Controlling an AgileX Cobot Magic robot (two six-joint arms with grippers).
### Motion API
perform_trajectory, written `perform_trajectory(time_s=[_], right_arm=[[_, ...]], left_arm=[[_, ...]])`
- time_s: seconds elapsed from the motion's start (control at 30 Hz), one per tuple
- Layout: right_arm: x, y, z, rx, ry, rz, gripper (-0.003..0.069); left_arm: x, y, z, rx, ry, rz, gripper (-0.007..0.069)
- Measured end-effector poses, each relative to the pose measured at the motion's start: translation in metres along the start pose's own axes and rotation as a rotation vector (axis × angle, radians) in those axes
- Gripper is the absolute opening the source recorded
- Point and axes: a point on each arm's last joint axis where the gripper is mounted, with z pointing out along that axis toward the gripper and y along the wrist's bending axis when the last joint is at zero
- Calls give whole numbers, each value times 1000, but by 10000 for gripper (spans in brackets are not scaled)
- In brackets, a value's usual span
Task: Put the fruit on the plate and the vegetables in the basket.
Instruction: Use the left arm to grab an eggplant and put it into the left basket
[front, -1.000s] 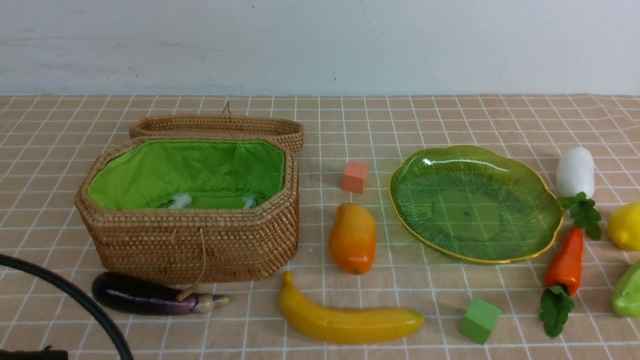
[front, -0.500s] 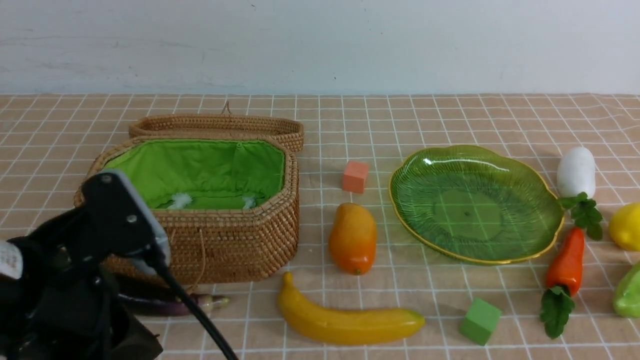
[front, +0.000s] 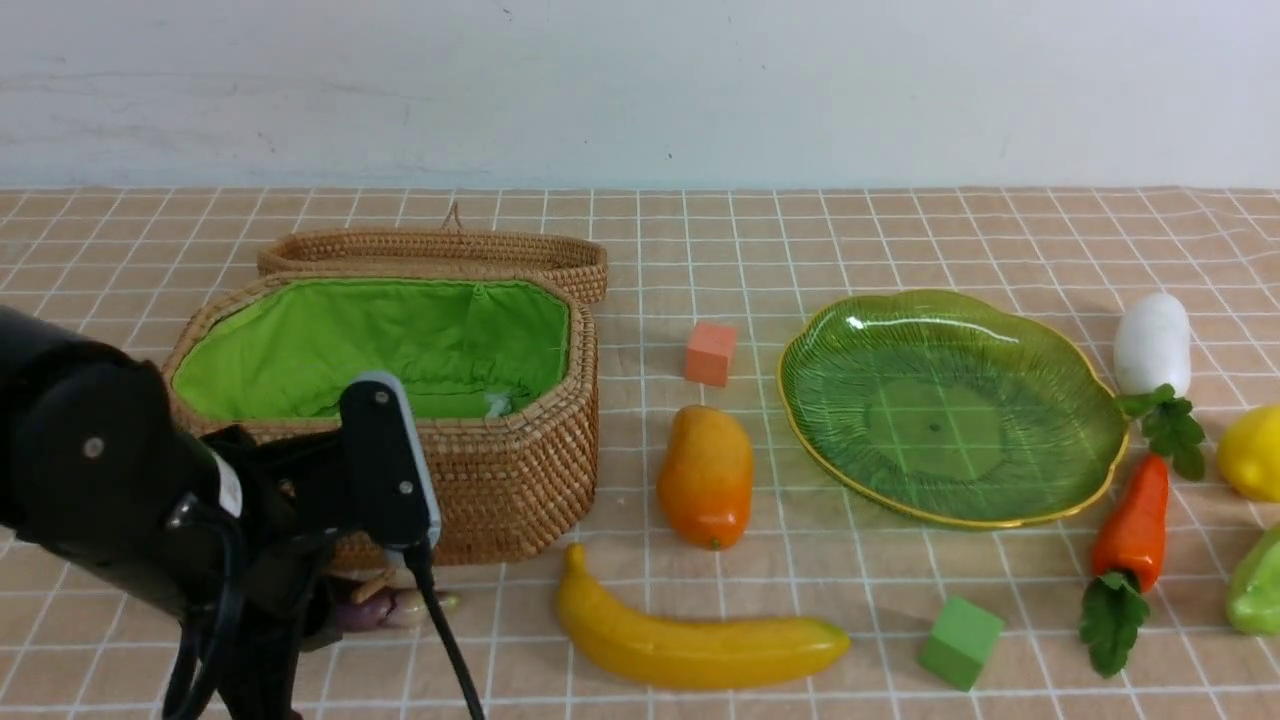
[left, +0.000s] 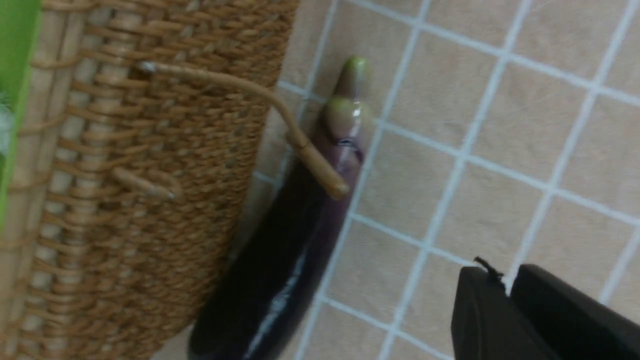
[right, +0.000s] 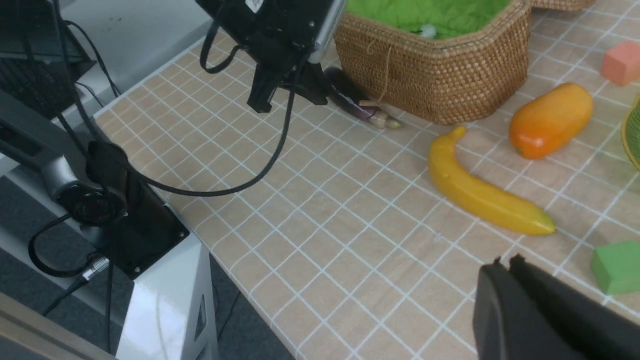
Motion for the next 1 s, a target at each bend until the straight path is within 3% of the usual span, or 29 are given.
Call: perform_trajectory(time_s=[0.07, 0.1, 0.17, 0.33, 0.67, 1.0], right_arm=[[0, 0, 0, 3, -1, -1, 15], [0, 0, 0, 2, -2, -1, 15], [-1, 0, 0, 0, -7, -1, 15], [-4, 2, 0, -17, -39, -1, 15], [-7, 3, 0, -32, -72, -3, 17], [-7, 3, 0, -33, -77, -3, 17]], left_arm=[[0, 3, 10, -6, 23, 30, 214], [0, 5, 19, -12, 49, 63, 307], [0, 7, 29, -17, 75, 99, 390], [0, 12, 51, -27, 113, 210, 521], [-3, 15, 79, -26, 123, 346, 542], [-1, 13, 79, 19, 156, 350, 523]])
